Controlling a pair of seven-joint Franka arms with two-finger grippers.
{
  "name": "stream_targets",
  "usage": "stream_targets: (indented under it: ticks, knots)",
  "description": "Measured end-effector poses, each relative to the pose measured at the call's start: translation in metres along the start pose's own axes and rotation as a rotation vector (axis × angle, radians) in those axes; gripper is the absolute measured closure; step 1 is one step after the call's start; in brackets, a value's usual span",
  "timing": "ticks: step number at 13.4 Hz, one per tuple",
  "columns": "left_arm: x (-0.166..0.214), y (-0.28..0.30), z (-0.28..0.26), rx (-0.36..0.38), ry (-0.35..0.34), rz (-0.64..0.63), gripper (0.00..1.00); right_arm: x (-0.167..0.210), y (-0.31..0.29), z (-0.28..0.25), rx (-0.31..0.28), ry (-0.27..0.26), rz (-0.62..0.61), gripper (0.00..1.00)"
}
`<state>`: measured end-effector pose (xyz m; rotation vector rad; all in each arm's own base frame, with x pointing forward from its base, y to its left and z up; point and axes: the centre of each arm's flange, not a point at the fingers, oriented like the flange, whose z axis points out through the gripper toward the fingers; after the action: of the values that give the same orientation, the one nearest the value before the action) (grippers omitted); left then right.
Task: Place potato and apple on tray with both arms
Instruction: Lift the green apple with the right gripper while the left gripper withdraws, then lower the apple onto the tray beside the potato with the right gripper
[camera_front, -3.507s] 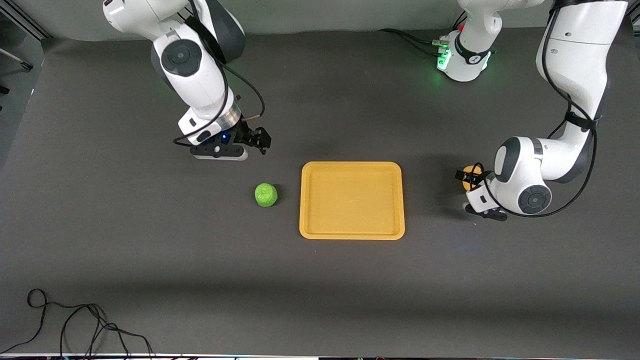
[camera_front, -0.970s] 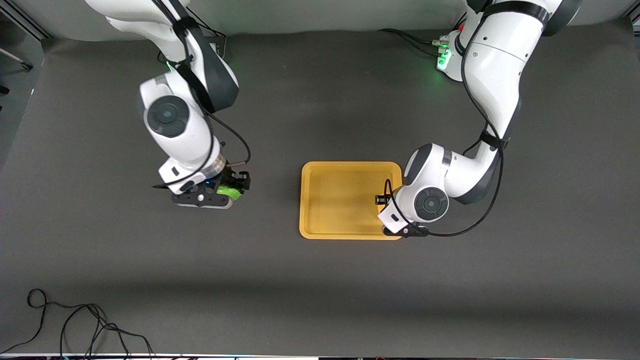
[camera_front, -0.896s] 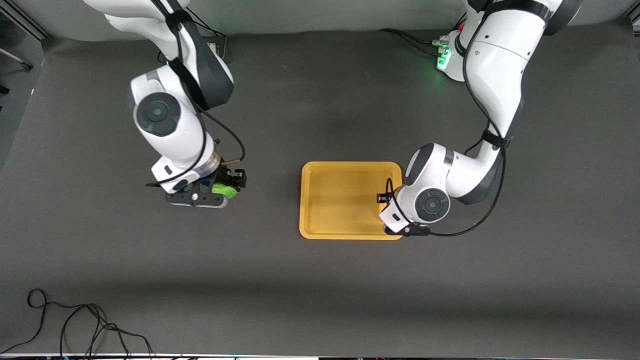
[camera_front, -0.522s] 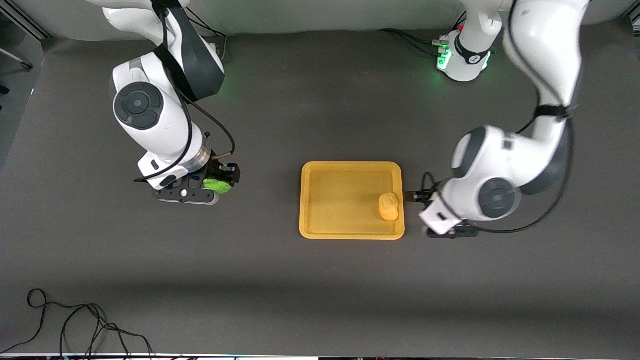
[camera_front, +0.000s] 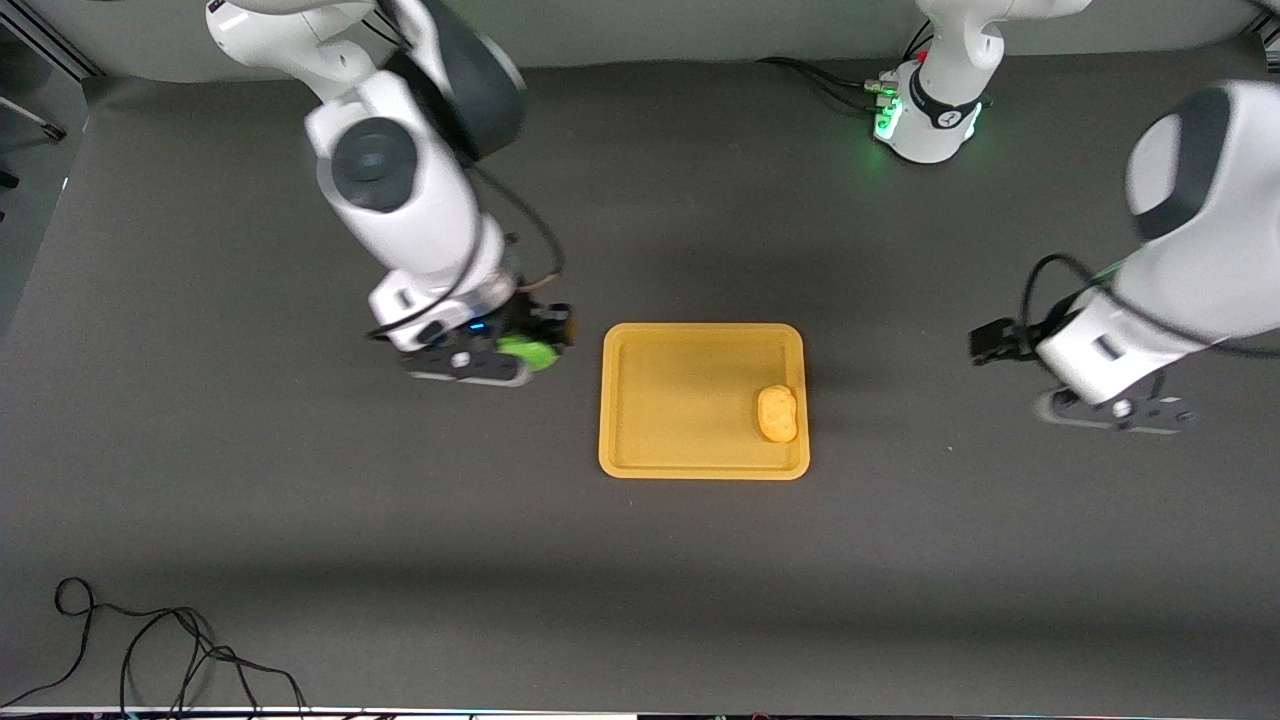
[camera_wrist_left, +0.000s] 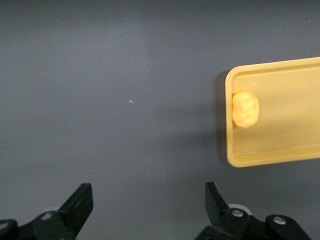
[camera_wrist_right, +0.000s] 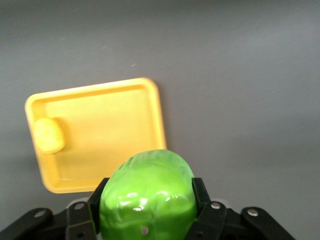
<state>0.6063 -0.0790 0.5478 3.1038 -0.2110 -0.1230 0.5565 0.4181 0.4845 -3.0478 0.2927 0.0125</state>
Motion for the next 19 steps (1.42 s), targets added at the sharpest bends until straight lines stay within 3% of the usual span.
stream_targets:
  ticks: [6, 9, 14, 19]
  knots:
    - [-0.026, -0.041, -0.025, 0.014, 0.053, 0.049, 0.0, -0.071, -0.126, 0.089, -0.025, 0.026, 0.058, 0.31]
    - [-0.034, -0.076, -0.021, 0.015, 0.051, 0.075, 0.0, -0.063, -0.135, 0.155, -0.033, 0.056, 0.055, 0.31]
    - [-0.041, -0.082, -0.023, 0.024, 0.052, 0.048, 0.0, -0.048, -0.132, 0.259, -0.043, 0.104, 0.035, 0.31]
    - [-0.051, -0.1, -0.029, 0.045, 0.056, 0.001, 0.0, -0.048, -0.13, 0.295, -0.032, 0.109, 0.029, 0.31]
